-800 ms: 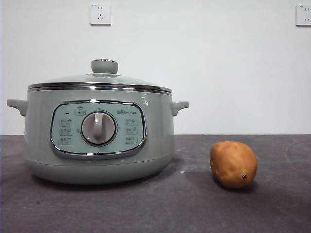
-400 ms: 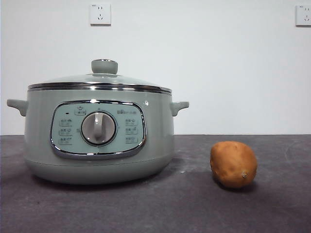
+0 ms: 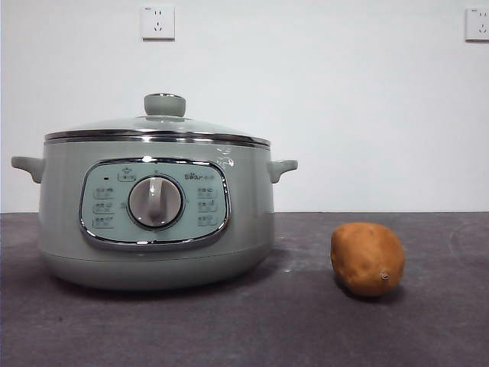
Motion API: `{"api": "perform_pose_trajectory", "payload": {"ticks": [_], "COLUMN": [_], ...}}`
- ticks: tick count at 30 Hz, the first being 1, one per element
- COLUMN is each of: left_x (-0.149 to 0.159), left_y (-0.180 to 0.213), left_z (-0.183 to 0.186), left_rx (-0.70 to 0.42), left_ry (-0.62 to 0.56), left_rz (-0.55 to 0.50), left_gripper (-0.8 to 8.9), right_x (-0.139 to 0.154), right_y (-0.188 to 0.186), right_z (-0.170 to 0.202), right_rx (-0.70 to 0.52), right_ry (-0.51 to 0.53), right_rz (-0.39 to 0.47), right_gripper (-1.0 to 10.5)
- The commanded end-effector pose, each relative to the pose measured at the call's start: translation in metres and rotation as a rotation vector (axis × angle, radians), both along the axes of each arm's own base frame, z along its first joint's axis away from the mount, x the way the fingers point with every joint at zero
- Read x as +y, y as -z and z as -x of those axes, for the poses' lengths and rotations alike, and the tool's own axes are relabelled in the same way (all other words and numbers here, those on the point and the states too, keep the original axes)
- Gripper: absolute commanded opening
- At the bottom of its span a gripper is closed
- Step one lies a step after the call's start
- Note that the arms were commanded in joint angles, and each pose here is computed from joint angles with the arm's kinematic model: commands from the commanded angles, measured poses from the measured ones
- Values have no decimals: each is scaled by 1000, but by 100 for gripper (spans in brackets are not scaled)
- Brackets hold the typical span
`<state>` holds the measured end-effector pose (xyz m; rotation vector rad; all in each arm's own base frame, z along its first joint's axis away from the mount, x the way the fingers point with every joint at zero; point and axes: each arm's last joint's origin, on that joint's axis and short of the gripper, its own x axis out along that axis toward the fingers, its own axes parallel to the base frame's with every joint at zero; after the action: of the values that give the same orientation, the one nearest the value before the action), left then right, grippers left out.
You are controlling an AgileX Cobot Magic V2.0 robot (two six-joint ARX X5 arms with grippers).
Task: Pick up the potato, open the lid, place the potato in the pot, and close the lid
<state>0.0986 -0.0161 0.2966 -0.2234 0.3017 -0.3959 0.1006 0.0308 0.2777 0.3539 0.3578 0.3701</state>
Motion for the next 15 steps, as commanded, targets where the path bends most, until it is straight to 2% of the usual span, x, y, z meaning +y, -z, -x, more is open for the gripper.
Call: {"api": "perform_pose_trajectory", "payload": {"ticks": [1,8,11,15], "left_x": [-2,-6,-8,-8], "left_y": [-15,-42,-48,-51], "left_z": [-7,-27,-36,-46], "left_rx": [16,134,183,228], "left_ry": [65,211,248,252], "left_rz": [-44,-54,-44,-40], "left_gripper": [-6,-4,-4,16], "right_x": [1,6,9,15], "right_y": [-19,-57,-69,-76], "right_z": [-6,-24,-32,-43], "right_rx": [19,183,274,356], "right_ry": [-23,-86,-153,-262], "right_rz": [80,240,260,242], "right_gripper": [-8,-2,-1,9]}}
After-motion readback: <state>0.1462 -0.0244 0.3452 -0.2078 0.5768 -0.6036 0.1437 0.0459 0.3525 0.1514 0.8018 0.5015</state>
